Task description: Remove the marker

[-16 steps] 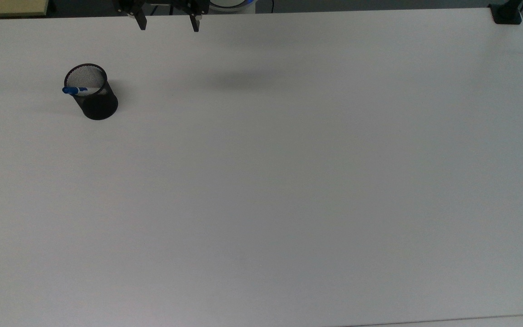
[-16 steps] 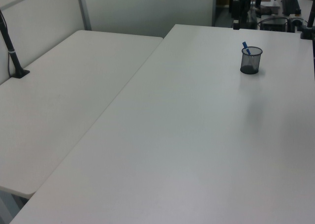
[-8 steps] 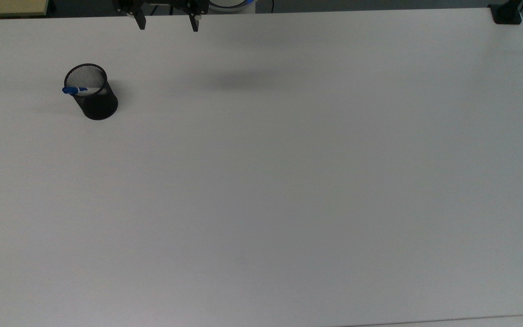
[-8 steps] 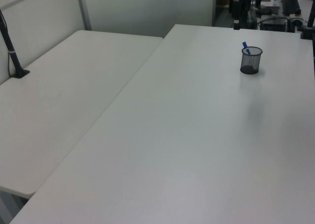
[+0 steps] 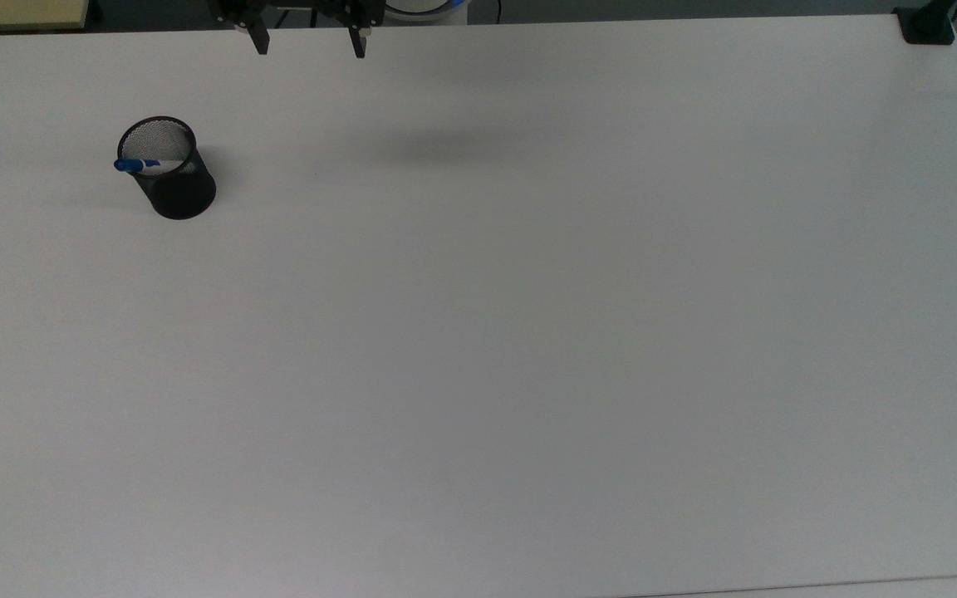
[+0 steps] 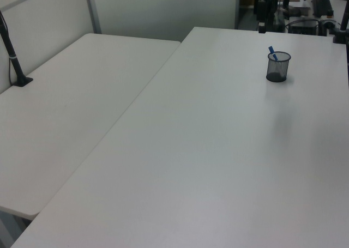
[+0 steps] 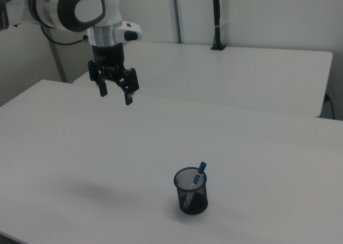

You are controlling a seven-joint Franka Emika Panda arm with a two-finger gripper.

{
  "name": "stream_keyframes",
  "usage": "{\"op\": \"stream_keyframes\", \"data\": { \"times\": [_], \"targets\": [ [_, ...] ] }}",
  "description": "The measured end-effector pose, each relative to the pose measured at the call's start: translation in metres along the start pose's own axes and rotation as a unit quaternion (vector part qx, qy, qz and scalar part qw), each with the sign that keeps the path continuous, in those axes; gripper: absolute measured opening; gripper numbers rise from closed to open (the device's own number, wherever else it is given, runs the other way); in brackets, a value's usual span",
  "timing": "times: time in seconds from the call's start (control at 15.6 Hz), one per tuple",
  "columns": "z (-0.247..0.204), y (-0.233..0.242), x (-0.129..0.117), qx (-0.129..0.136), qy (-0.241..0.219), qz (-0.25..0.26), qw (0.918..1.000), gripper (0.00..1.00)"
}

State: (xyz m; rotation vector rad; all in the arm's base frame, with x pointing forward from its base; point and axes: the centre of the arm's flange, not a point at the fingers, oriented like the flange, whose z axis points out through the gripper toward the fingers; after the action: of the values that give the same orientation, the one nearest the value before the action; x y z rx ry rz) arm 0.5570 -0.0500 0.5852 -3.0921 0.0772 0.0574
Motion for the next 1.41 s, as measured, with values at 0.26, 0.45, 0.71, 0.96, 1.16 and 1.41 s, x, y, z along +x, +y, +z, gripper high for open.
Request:
{"op": "stream_keyframes", "data": {
  "times": [0.26, 0.45, 0.71, 0.96, 1.16, 1.41],
  "targets": [
    [0.000, 0.003, 0.000, -0.015, -0.001, -0.001, 0.9999, 1.00],
    [0.000, 0.007, 0.000, -0.026, -0.001, 0.000, 0.9997, 1.00],
    [0.002, 0.028, 0.000, -0.045, -0.003, 0.012, 0.9989, 1.00],
    [0.014, 0.065, 0.008, -0.051, -0.001, 0.016, 0.9986, 1.00],
    [0.037, 0.091, 0.015, -0.054, -0.021, 0.005, 0.9983, 1.00],
    [0.058, 0.115, 0.021, -0.058, -0.035, 0.002, 0.9977, 0.99]
  ]
}}
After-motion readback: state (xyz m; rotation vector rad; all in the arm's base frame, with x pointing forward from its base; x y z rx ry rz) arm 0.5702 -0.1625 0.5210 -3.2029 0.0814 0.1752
